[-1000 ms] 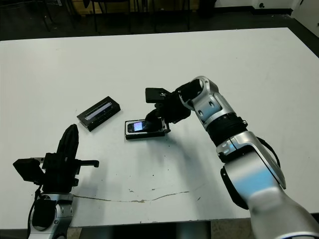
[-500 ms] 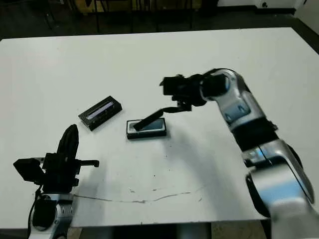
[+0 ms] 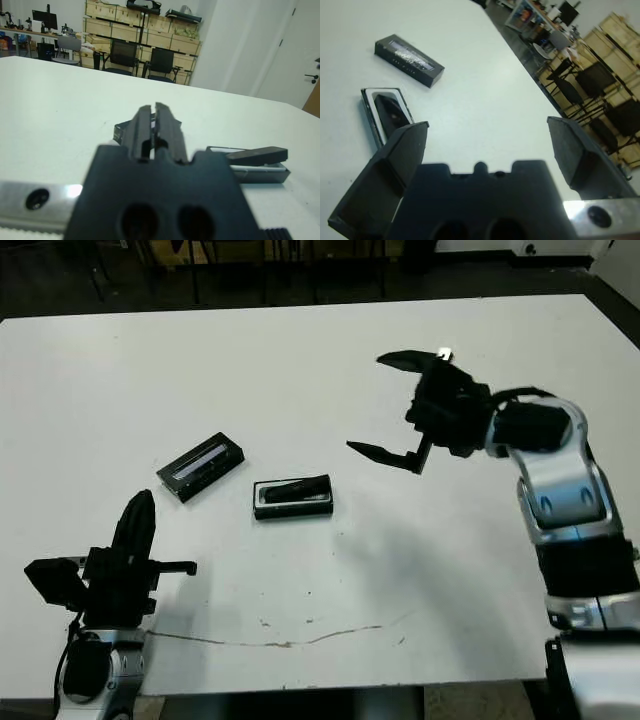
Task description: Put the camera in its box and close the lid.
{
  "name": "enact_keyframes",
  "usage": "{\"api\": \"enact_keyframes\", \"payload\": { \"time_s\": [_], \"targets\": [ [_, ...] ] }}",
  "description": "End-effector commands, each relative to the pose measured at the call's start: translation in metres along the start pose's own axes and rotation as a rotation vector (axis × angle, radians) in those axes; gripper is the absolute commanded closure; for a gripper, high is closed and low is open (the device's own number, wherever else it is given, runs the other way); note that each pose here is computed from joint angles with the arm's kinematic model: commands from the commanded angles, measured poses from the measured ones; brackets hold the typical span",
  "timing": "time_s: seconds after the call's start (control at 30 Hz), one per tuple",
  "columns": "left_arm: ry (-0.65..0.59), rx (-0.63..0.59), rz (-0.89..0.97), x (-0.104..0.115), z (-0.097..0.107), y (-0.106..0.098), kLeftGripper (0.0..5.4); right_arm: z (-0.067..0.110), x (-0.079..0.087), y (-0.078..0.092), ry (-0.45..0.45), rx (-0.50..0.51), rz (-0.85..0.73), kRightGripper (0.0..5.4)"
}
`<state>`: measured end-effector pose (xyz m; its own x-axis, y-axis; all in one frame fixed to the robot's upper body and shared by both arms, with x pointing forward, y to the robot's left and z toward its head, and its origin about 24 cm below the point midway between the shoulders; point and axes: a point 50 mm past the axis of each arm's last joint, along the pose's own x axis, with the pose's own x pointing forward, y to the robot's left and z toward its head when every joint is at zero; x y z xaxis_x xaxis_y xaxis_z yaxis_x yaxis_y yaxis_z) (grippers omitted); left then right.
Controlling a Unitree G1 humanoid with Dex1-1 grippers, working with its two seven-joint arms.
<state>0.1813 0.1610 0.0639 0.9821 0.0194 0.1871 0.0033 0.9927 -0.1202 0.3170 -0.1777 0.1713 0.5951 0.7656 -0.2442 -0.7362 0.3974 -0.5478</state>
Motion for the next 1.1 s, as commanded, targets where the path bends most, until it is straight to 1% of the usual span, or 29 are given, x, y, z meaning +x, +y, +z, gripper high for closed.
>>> {"api": "enact_keyframes", "payload": {
  "time_s": [0.03, 0.13, 0.27, 0.33, 0.37, 0.43, 0.5, 0.6, 0.7, 0.77, 0.9, 1.0, 1.1],
  "targets": [
    [0.076, 0.011, 0.036, -0.013, -0.008, 0.004, 5.40, -0.006, 0.001, 0.005, 0.004, 0.076, 0.010, 0.02],
    [0.077, 0.001, 0.036, -0.013, -0.008, 0.004, 5.40, -0.006, 0.003, 0.004, 0.020, 0.126, 0.003, 0.02],
    [0.075, 0.012, 0.035, -0.013, -0.009, 0.005, 5.40, -0.010, 0.010, 0.002, 0.003, 0.218, -0.013, 0.02],
    [0.070, 0.009, 0.027, -0.013, -0.009, 0.005, 5.40, -0.010, 0.013, 0.002, 0.008, 0.244, -0.003, 0.16],
    [0.071, 0.007, 0.025, -0.013, -0.009, 0.005, 5.40, -0.011, 0.015, 0.001, 0.014, 0.250, 0.022, 0.13],
    [0.071, 0.005, 0.022, -0.012, -0.010, 0.006, 5.40, -0.010, 0.019, -0.001, 0.041, 0.240, 0.089, 0.01],
    [0.071, -0.003, 0.024, -0.012, -0.010, 0.005, 5.40, -0.008, 0.023, -0.003, 0.072, 0.216, 0.166, 0.17],
    [0.074, -0.004, 0.026, -0.013, -0.010, 0.005, 5.40, -0.009, 0.032, -0.005, 0.113, 0.214, 0.299, 0.03],
    [0.075, 0.003, 0.029, -0.013, -0.009, 0.004, 5.40, -0.012, 0.040, -0.006, 0.147, 0.215, 0.385, 0.01],
    [0.074, 0.001, 0.028, -0.013, -0.009, 0.004, 5.40, -0.014, 0.044, -0.006, 0.173, 0.230, 0.431, 0.01],
    [0.073, 0.007, 0.026, -0.013, -0.010, 0.005, 5.40, -0.017, 0.051, -0.005, 0.196, 0.259, 0.515, 0.01],
    [0.080, -0.007, 0.030, -0.014, -0.010, 0.005, 5.40, -0.020, 0.055, -0.004, 0.210, 0.242, 0.567, 0.01],
    [0.084, -0.007, 0.032, -0.014, -0.010, 0.005, 5.40, -0.023, 0.056, -0.001, 0.220, 0.217, 0.585, 0.01]
  ]
}}
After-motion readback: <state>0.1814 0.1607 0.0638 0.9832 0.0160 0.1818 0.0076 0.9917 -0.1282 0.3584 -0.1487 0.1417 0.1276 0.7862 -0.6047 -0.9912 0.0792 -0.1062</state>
